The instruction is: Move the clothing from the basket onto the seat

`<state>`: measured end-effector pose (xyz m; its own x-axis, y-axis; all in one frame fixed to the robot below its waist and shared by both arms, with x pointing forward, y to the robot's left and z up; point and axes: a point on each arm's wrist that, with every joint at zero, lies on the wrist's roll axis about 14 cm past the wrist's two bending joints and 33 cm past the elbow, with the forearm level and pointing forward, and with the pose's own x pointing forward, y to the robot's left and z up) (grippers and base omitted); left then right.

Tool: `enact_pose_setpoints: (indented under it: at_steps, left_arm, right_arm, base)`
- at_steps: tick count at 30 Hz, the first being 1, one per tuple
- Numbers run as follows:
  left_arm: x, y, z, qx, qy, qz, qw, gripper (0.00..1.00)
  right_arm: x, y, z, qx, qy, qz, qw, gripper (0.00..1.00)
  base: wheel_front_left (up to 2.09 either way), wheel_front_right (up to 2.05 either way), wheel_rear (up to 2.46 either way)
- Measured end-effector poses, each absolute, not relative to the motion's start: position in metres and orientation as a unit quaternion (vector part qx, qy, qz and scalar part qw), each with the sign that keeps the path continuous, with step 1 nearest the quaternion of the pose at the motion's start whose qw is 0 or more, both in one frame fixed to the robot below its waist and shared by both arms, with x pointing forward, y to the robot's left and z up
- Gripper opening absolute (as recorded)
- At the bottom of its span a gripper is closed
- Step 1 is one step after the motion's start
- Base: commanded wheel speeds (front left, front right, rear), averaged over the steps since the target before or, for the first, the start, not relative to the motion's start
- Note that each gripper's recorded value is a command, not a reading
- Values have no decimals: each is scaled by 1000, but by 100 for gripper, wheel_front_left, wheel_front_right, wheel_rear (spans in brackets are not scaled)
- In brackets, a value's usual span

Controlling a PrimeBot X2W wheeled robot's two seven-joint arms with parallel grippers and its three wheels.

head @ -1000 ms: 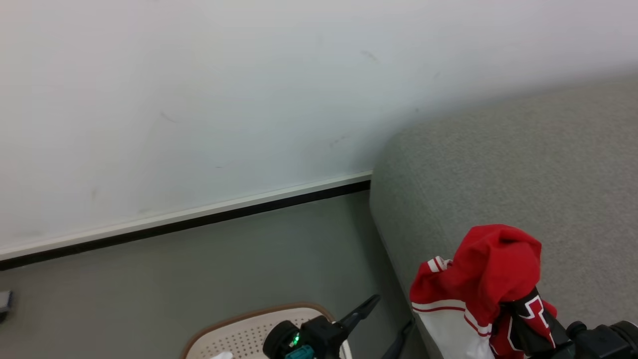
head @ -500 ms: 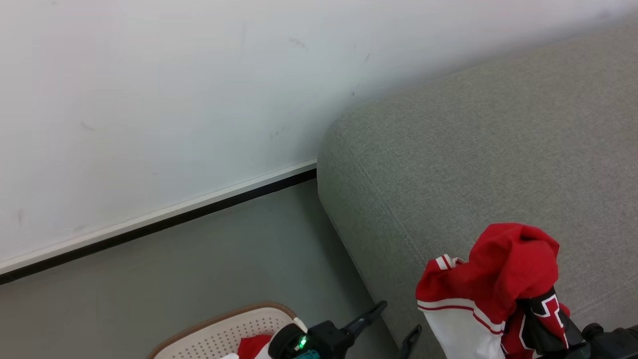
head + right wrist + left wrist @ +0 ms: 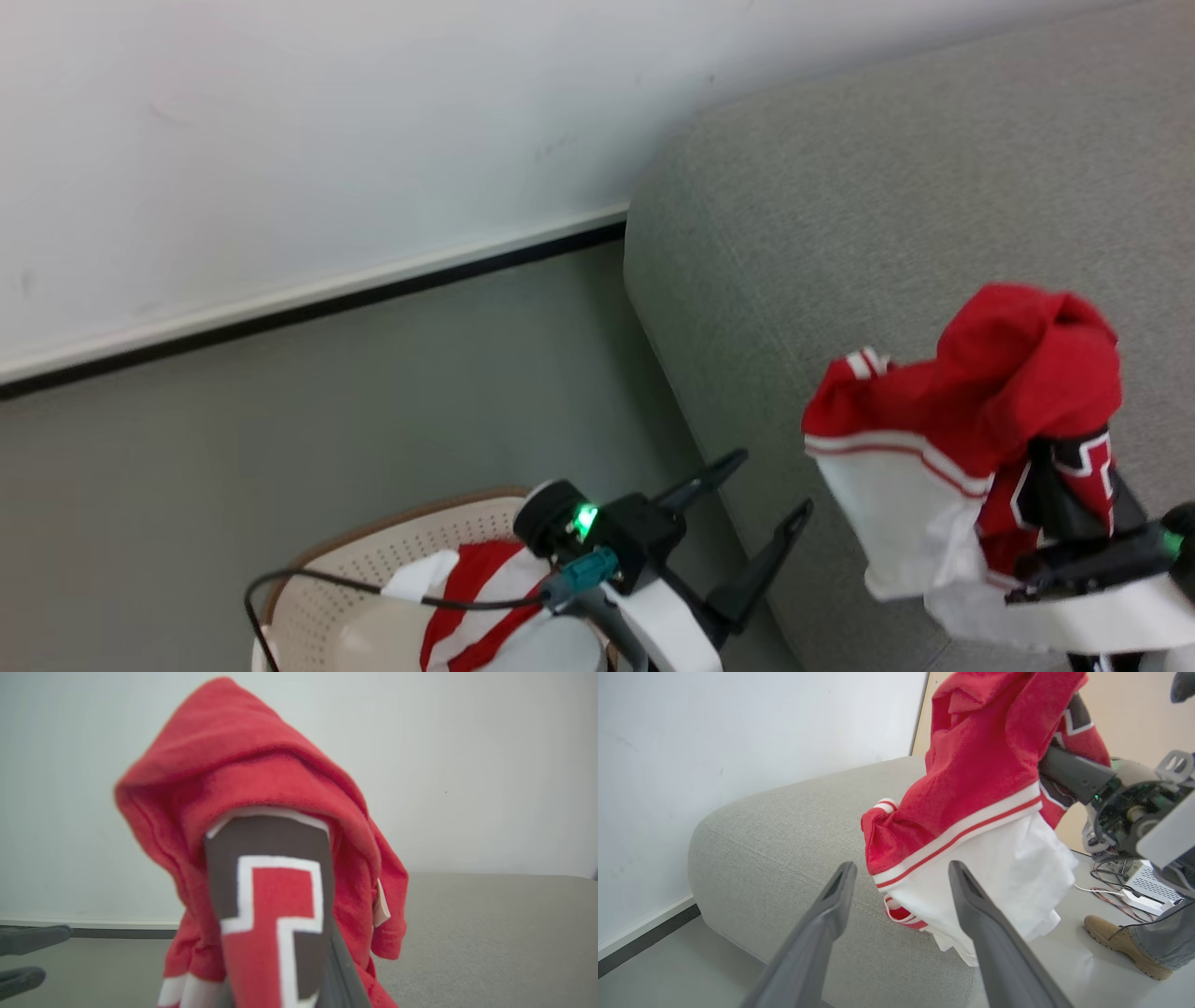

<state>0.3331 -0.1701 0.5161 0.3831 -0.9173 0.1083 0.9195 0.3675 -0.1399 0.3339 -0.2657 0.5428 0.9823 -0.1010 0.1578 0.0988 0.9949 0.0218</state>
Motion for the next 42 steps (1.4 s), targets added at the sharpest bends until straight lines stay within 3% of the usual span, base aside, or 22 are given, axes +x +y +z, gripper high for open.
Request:
enact_pose_setpoints:
  at_steps: [12,21,25,32,39,40,41,42]
  left_arm:
    - [452,-168,507,-51,-56,-546,834,100]
    - [523,-149,474,-72,-60,-506,857,100]
    - [536,-142,454,-75,-48,-494,865,100]
    - [548,-116,409,-65,-10,-465,883,100]
    - [545,-99,387,-56,17,-448,892,100]
    - [543,-98,386,-55,19,-448,892,100]
    - [542,-98,387,-56,19,-447,893,100]
    - [542,-97,387,-55,19,-447,893,100]
  right_arm:
    - [487,-303,600,-82,-162,-34,983,0]
    - [586,-373,583,-145,-116,-82,979,0]
    - [619,-398,568,-108,-96,-118,982,0]
    - [644,-423,492,-77,-6,-162,984,0]
    - [628,-428,399,-20,106,-203,973,0]
    - [626,-427,395,-20,112,-204,972,21]
    - [625,-426,392,-16,114,-205,972,51]
    - [625,-424,391,-15,115,-205,972,100]
  base:
    - [0,0,0]
    - [0,0,0]
    - [0,0,0]
    - [0,0,0]
    - [0,0,0]
    - [0,0,0]
    - [0,0,0]
    - [0,0,0]
